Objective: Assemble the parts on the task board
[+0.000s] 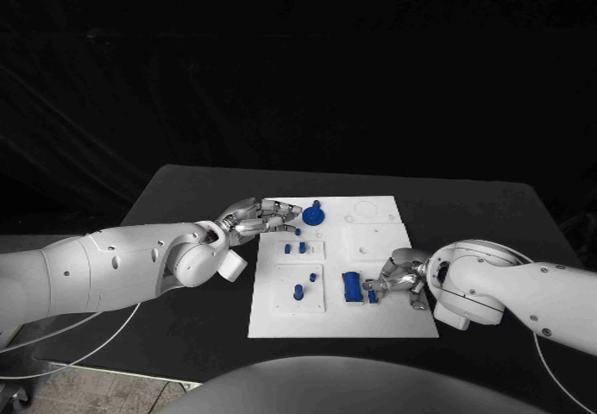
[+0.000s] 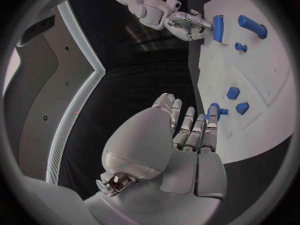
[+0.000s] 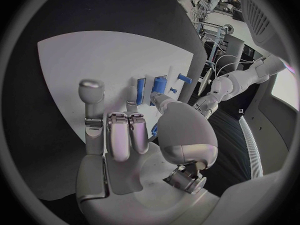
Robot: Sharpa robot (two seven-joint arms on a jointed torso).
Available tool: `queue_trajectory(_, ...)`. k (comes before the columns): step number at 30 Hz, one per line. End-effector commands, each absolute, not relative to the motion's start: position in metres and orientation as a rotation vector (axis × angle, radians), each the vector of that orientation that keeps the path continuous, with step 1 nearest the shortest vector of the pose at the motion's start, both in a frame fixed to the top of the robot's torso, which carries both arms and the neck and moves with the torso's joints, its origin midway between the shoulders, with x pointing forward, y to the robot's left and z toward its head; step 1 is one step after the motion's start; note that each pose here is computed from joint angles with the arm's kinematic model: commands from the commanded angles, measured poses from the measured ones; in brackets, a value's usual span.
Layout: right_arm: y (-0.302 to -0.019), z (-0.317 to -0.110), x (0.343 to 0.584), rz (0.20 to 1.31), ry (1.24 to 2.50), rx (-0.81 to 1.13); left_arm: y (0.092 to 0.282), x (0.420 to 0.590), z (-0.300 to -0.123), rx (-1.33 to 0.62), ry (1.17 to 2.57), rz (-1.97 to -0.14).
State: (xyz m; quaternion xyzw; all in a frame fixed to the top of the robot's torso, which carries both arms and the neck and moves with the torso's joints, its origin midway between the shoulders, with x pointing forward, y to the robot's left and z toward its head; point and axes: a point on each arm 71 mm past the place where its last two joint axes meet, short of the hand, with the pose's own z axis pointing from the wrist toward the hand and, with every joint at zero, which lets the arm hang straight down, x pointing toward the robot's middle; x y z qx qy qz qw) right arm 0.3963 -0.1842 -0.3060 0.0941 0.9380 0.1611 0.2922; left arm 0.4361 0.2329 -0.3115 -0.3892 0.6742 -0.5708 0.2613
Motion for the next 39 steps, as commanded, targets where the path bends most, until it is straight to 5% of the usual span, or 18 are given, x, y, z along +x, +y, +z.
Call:
queue_trajectory(1, -0.183, -0.303, 0.397, 0.469, 2.446, 0.235, 0.23, 0.435, -0.311, -1.05, 1.833, -1.572)
queue_trajectory(10, -0.194, -0.284, 0.399, 0.611, 2.197, 0.299, 0.231, 0.433, -0.307, -1.015, 1.784, -1.588)
queue_trajectory(24, -0.218, -0.216, 0.421, 1.122, 1.55, 0.648, 0.232, 0.419, -0.285, -0.786, 1.621, -1.583)
queue_trajectory(32, -0.211, -0.22, 0.426, 1.406, 1.556, 0.644, 0.232, 0.418, -0.275, -0.688, 1.504, -1.557)
queue_trajectory(39, -0.216, -0.231, 0.424, 1.454, 1.557, 0.597, 0.227, 0.418, -0.272, -0.579, 1.464, -1.523)
